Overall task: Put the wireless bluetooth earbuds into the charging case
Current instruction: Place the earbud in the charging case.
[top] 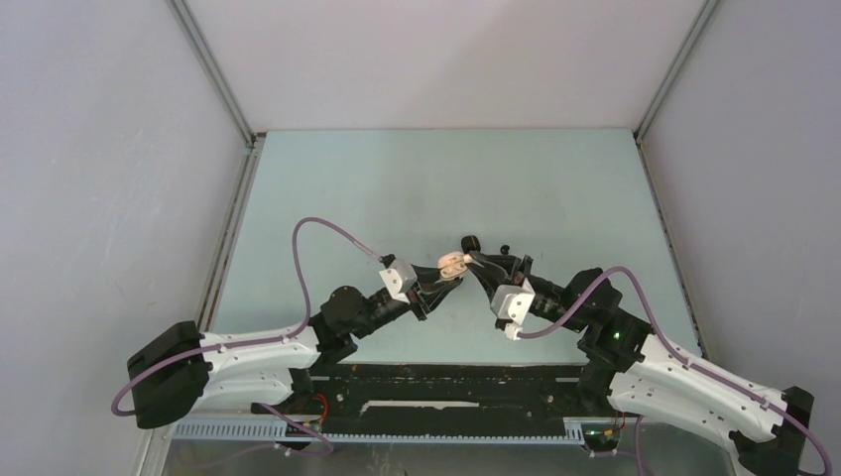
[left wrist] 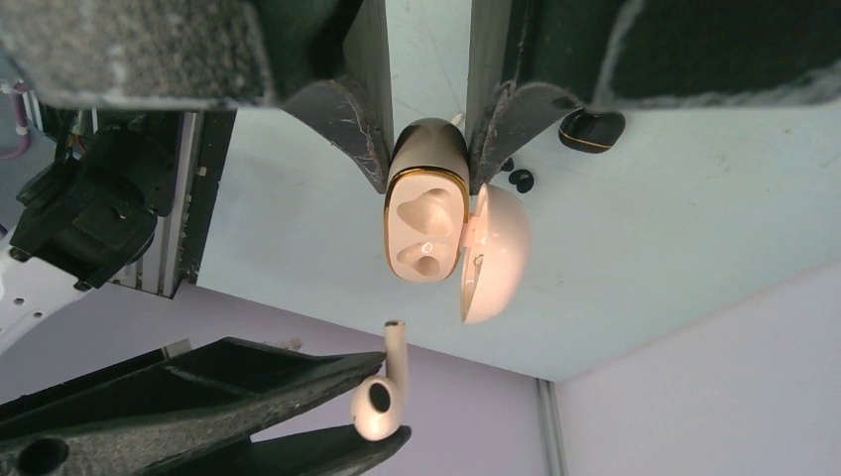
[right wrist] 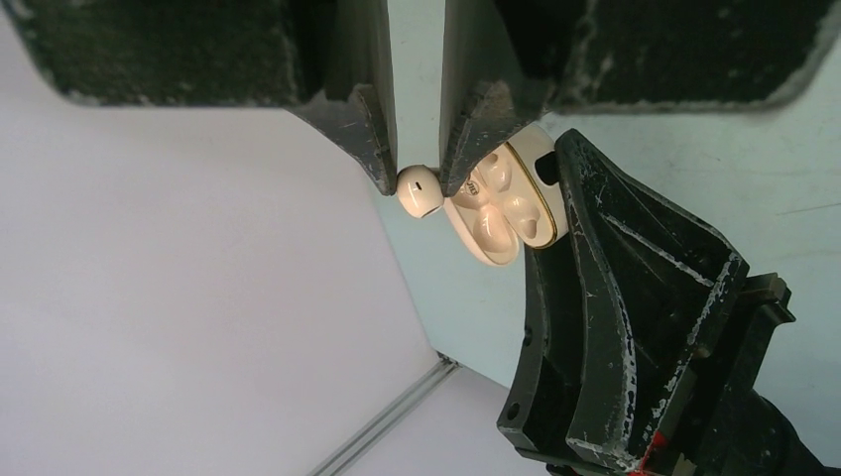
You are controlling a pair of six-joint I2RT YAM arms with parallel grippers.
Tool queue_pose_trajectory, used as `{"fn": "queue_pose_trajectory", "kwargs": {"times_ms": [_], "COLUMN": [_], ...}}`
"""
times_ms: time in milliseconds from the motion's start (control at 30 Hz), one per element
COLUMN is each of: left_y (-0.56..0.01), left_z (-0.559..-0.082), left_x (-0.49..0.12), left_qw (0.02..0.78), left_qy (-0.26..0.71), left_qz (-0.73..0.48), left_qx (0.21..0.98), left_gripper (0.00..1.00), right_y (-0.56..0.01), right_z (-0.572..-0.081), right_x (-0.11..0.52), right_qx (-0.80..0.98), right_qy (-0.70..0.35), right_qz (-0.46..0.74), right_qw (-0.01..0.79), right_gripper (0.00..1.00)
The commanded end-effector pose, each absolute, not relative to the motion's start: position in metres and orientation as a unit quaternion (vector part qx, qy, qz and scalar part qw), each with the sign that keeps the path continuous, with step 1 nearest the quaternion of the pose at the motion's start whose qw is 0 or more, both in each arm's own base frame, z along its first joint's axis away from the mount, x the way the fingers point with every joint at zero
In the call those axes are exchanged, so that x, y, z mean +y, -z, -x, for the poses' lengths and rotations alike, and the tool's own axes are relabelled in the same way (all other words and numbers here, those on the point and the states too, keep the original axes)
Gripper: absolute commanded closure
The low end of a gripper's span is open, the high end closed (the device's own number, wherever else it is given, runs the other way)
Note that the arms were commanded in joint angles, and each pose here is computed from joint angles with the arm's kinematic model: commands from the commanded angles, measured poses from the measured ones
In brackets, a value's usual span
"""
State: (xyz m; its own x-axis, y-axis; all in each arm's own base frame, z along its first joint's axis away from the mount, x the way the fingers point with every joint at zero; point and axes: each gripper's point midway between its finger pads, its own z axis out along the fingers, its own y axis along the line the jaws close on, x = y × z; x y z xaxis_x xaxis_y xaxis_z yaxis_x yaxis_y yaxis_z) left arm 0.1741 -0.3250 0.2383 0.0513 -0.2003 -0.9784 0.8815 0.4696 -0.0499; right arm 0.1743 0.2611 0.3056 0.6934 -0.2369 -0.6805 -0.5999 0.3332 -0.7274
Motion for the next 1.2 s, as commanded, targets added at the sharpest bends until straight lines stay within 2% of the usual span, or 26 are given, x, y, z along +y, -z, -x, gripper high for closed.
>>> {"fn": "queue_pose_trajectory", "kwargs": {"times_ms": [0,1167], "left_y": [-0.264,-0.265], "left_z": [-0.168,-0.165], "left_x": [-0.333,-0.327], "left_qw": [0.671,0.676], "left_qy": [0.427,0.440], "left_qz": [-0.321,-0.308], "left_qx": [0.514,0.504], "left_gripper": [1.00,1.00], "right_y": [-0.311,-0.292], "right_z": [-0.172,-0.173], "right_x": [0.266,0.265], "right_qx": [0.350,0.335], "right_qy": [-0.124,-0.083], "right_qz": [0.569,0.617], "right_qw": [0.734,0.708], "right_gripper": [1.00,1.00]}}
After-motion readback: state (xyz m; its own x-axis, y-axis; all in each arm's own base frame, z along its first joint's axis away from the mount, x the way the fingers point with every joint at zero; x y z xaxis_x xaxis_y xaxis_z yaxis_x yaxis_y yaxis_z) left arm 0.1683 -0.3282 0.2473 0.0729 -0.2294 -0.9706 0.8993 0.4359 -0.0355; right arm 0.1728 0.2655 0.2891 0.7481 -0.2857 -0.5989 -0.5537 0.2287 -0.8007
